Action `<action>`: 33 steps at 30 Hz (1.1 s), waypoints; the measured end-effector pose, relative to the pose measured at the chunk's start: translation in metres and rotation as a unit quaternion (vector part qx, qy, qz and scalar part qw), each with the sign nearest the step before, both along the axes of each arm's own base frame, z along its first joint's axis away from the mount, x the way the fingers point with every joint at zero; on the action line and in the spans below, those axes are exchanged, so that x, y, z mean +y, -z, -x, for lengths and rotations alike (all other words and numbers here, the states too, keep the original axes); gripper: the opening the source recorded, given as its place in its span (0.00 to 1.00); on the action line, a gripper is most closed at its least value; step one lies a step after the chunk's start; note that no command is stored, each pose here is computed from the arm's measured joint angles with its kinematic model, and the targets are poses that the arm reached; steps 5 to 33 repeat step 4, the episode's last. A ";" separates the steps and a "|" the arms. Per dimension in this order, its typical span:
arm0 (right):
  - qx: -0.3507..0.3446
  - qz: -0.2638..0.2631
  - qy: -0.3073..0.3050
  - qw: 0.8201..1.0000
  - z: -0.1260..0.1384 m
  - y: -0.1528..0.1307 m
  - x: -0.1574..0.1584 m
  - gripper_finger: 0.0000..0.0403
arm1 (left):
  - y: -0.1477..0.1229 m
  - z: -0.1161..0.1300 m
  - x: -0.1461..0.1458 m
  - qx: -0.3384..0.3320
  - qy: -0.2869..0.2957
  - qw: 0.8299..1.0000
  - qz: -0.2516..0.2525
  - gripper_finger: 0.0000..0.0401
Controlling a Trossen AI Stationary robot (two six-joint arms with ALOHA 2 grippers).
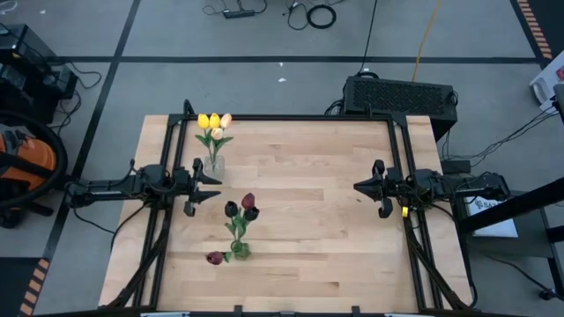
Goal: Sort flowers into vase by color
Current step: Return to Home Position
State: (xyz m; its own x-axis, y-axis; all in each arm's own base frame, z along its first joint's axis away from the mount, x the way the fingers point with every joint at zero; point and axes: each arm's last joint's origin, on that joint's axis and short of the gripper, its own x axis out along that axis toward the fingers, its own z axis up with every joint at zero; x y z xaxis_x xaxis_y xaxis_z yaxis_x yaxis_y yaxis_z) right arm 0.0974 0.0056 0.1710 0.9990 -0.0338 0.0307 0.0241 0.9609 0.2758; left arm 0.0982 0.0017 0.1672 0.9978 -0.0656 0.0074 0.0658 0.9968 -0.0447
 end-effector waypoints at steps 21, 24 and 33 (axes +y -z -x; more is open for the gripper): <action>0.000 0.000 0.000 1.000 0.000 0.000 0.000 0.06 | 0.000 0.000 0.000 0.000 0.000 1.000 0.000 0.38; 0.000 0.000 0.000 1.000 0.000 0.000 0.000 0.06 | 0.000 0.000 0.000 0.000 0.000 1.000 0.000 0.38; 0.000 0.000 0.000 1.000 0.000 0.000 0.000 0.06 | 0.000 0.000 0.000 0.000 0.000 1.000 0.000 0.38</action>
